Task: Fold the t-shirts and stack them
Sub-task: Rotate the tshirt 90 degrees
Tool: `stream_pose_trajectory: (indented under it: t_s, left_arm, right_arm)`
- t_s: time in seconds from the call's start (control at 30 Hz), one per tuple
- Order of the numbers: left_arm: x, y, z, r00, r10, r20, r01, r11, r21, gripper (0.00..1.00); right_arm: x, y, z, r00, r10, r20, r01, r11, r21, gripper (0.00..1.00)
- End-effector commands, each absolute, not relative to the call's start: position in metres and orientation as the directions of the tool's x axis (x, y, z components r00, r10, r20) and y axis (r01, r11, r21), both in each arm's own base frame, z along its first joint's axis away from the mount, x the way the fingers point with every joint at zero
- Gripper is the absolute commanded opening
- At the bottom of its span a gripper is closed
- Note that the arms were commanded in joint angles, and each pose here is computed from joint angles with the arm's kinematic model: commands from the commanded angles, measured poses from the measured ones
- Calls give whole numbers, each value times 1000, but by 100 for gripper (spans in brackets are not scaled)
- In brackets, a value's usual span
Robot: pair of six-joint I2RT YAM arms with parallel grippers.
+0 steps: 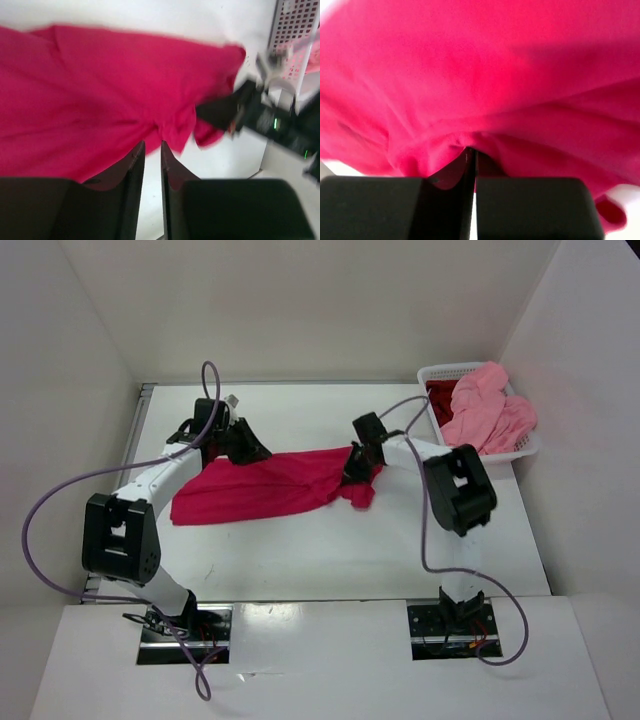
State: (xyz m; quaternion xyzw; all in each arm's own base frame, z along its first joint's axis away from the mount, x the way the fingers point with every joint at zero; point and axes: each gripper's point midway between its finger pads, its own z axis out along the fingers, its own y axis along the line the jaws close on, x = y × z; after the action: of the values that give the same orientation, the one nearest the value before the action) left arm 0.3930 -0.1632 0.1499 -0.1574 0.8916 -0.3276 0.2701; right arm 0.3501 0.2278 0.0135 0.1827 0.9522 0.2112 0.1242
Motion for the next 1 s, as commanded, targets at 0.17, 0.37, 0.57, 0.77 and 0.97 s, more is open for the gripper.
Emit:
stream_pose_trajectory:
  t_s: [0.17,0.37,0.57,0.77,0.97]
  left_arm:
    - [375,-171,196,-785,-444,-431,-31,724,-689,37]
    - [373,-154,210,-744,-479,-465,-53,737,-674,50]
    - [380,-113,210,-694,-541,-475,-129,742,-658,51]
    - [391,-80,219,-643,-582,-498,-158,737,-657,46]
    - [391,-64,220,-617,-600,-509,-187,740,-646,44]
  right_arm:
    - [582,293,71,-821,400,-407,109,810,577,4]
    - [551,308,171,-792,295,-534,-80,817,570,47]
    - [447,322,164,-846,208,-491,-170,767,619,58]
    - [353,425,109,-930,49,-363,-238,672,701,4]
    - [341,483,94,-941,67,-331,-215,638,739,52]
